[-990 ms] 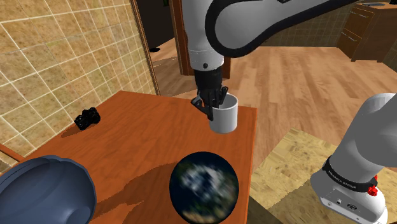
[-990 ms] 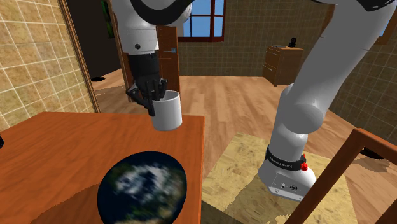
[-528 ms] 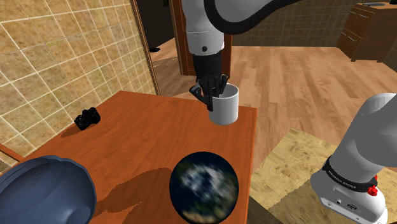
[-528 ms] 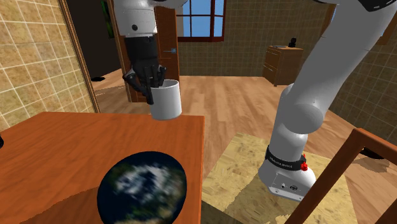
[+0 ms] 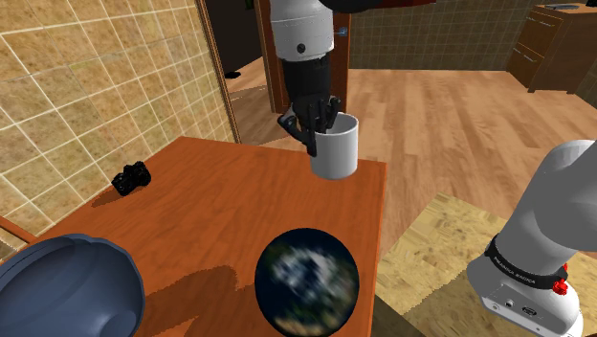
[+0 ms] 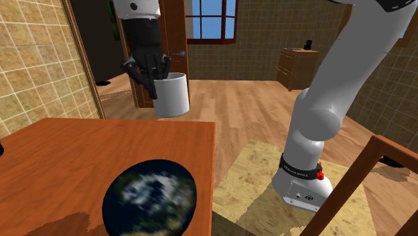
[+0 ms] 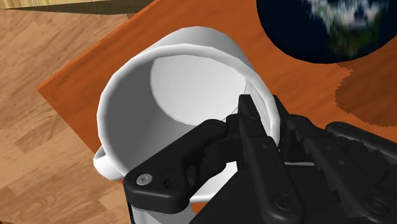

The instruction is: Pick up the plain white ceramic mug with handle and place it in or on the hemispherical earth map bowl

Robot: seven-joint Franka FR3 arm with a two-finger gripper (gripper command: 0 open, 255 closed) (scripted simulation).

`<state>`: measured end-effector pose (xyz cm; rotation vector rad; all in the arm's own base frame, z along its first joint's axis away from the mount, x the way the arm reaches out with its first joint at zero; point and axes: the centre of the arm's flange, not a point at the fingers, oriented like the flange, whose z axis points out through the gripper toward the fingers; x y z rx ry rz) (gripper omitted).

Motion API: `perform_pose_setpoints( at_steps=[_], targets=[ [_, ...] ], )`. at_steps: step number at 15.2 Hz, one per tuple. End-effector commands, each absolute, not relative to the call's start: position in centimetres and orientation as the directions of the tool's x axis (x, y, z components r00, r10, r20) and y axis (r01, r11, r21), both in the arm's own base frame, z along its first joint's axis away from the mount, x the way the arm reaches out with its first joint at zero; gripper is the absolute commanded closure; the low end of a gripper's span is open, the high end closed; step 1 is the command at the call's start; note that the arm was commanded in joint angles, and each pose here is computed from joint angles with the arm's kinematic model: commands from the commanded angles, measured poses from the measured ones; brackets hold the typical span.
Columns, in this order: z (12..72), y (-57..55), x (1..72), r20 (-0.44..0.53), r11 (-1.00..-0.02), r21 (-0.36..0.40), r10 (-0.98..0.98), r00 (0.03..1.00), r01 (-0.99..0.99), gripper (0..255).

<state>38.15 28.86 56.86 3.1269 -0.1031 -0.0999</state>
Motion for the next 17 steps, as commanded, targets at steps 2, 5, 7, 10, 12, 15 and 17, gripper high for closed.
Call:
perform_pose_setpoints(
  at_steps=[2,5,7,10,12,15,17],
  targets=[
    [57.4,32.6,37.3,-0.063,-0.998,0.013,-0.067,0.996,-0.066,255],
    [57.9,36.4,36.4,-0.063,-0.998,0.013,-0.067,0.996,-0.066,255],
    [58.2,39.0,35.8,-0.063,-0.998,0.013,-0.067,0.996,-0.066,255],
    [58.7,42.8,34.9,-0.063,-0.998,0.013,-0.067,0.996,-0.066,255],
    [59.0,45.1,34.3,-0.063,-0.998,0.013,-0.067,0.996,-0.066,255],
    [57.4,45.1,34.3,-0.063,-0.998,0.013,-0.067,0.996,-0.066,255],
    [56.3,45.1,34.3,-0.063,-0.998,0.013,-0.067,0.996,-0.066,255]
  ],
)
